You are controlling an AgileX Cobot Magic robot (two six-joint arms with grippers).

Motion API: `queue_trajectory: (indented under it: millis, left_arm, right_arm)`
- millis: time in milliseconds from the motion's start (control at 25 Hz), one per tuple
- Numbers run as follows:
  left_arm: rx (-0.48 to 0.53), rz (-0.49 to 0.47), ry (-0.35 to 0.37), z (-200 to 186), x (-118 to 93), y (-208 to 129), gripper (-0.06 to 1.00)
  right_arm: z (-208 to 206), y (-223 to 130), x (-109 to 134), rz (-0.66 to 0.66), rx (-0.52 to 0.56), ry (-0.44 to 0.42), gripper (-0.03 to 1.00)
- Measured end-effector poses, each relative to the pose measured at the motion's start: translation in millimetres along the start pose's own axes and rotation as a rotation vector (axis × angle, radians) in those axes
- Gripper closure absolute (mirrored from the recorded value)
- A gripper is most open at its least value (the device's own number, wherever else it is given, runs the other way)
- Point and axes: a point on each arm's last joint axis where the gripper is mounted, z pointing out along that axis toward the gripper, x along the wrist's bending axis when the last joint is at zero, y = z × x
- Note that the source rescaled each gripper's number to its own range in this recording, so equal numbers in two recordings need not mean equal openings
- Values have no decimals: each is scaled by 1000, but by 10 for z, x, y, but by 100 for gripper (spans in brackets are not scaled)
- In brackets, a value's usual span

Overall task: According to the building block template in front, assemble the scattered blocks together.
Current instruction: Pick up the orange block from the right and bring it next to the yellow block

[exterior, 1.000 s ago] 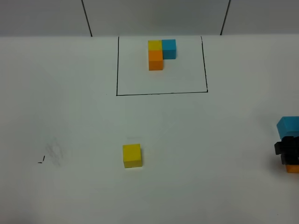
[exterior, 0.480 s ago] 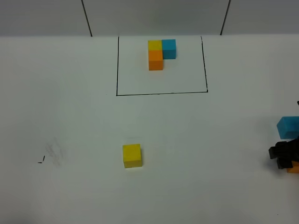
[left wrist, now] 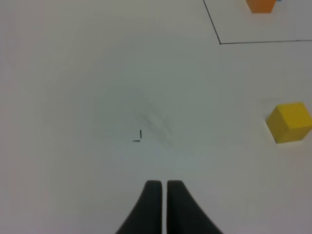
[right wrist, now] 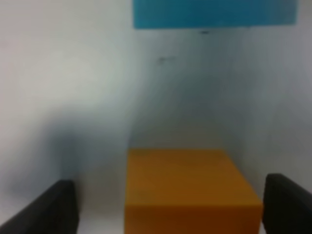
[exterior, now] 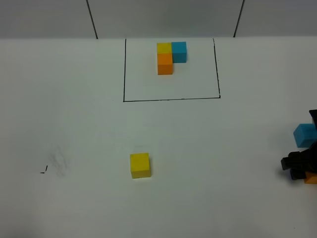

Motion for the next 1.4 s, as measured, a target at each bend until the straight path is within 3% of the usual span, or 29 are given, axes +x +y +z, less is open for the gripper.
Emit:
queue_trajectory:
  millis: [120,240,920,1400]
  left_arm:
    - [0,0,0,0,0,0,94]
    - [0,0,0,0,0,0,94]
    - [0,0,0,0,0,0,94]
    - [0,0,0,0,0,0,94]
  right_arm:
    - [14,2,2,0,0,1,22]
    - [17,3,3,1,0,1,44]
    - [-8,10,0,-2,-12,1,44]
    - [-453,-17,-28,-2,-112,12,44]
